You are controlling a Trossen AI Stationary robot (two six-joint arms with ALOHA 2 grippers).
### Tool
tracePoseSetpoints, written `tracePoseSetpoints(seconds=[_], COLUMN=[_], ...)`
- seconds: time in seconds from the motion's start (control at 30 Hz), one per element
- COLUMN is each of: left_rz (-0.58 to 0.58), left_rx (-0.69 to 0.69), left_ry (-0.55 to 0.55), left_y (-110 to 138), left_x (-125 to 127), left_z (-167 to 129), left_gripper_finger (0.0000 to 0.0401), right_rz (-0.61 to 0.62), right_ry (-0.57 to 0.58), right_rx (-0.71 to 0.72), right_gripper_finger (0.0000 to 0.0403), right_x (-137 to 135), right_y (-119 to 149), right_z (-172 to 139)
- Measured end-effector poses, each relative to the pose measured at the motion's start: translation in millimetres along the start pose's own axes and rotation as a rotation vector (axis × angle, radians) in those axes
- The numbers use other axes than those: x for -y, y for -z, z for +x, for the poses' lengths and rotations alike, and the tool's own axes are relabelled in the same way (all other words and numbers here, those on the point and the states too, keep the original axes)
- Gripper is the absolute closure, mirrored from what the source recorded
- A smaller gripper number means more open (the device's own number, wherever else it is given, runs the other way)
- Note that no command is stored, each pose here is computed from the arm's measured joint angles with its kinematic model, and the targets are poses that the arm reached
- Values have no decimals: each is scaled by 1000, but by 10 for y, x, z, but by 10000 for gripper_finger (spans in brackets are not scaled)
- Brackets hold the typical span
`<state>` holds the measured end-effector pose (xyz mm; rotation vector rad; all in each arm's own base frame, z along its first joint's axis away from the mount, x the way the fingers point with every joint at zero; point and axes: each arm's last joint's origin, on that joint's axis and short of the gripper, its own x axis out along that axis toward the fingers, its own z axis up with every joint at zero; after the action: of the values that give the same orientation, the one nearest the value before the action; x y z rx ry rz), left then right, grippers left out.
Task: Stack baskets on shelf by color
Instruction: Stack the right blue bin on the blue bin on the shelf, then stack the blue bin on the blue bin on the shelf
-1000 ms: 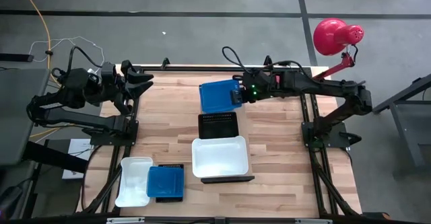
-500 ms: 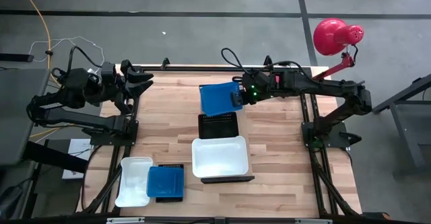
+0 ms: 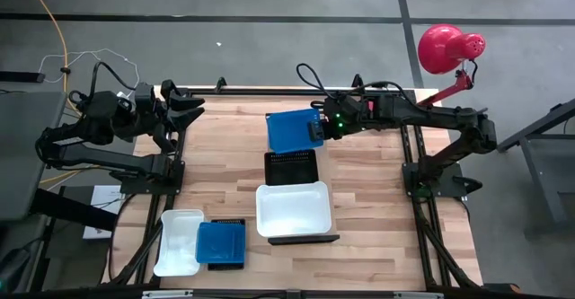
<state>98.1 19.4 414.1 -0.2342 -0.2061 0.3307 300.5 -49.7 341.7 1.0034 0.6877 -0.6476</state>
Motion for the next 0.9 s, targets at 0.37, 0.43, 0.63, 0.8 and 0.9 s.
tracePoseSetpoints(seconds=[0.37, 0.43, 0.63, 0.8, 0.9], left_rz=[6, 6, 5, 6, 7], left_rx=[0, 0, 1, 0, -2], left_ry=[0, 0, 0, 0, -1], left_y=[-1, -1, -1, 0, 2], left_x=[0, 0, 0, 0, -1], left_z=[1, 0, -1, 1, 0], left_gripper_finger=[276, 276, 276, 276, 276], right_rz=[11, 12, -39, -219, -352], right_ry=[17, 8, -36, -27, 14], right_rx=[32, 37, 68, 123, 101], right_gripper_finger=[314, 285, 219, 200, 199], right_x=[4, -5, -59, -70, 5], right_y=[-10, -15, -81, -144, -106], right_z=[0, 0, -106, -437, -624])
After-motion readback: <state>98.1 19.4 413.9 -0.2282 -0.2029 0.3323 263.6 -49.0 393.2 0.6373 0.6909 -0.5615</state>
